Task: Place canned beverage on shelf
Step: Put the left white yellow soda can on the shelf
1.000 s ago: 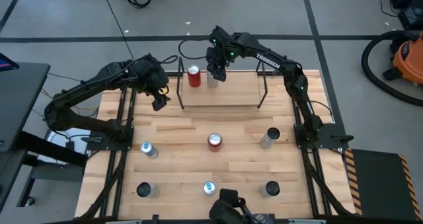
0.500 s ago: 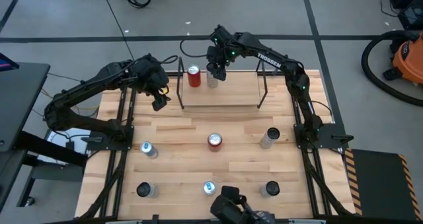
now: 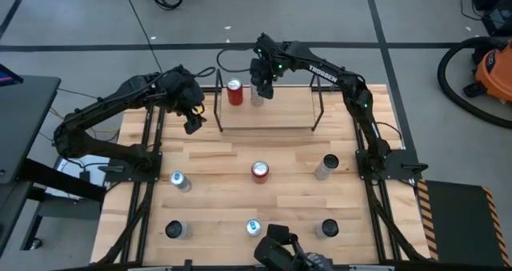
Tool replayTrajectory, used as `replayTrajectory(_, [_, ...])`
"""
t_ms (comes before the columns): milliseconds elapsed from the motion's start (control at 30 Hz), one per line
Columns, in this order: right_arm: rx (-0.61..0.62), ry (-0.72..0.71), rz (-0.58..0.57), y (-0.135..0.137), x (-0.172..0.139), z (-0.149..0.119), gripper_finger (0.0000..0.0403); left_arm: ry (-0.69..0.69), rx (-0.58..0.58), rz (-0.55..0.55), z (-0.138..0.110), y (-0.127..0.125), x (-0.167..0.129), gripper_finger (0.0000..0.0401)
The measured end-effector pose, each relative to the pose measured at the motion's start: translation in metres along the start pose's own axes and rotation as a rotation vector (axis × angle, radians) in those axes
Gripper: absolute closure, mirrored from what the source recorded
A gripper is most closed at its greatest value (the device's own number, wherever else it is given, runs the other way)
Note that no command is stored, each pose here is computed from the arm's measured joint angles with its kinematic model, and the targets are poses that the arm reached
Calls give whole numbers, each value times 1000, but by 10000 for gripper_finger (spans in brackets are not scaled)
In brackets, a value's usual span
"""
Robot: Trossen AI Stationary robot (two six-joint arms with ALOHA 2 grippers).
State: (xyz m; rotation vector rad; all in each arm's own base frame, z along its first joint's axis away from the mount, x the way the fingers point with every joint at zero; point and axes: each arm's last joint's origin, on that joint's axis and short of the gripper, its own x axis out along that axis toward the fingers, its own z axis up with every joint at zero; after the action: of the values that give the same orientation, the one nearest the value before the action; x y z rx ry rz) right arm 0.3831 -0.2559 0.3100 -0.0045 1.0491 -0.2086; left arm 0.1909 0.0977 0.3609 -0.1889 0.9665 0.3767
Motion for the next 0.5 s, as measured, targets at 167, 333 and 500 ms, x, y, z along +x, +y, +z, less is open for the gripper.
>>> replayTrajectory(167, [-11,22,-77,2,-2,2,66,0,0,0,0,0,0,90])
replayTrajectory(333, [-20,23,-79,6,-5,3,53,0,0,0,0,0,0,90])
replayTrajectory(500, [-17,2,-31,8,-11,4,54,0,20,0,0,0,0,90])
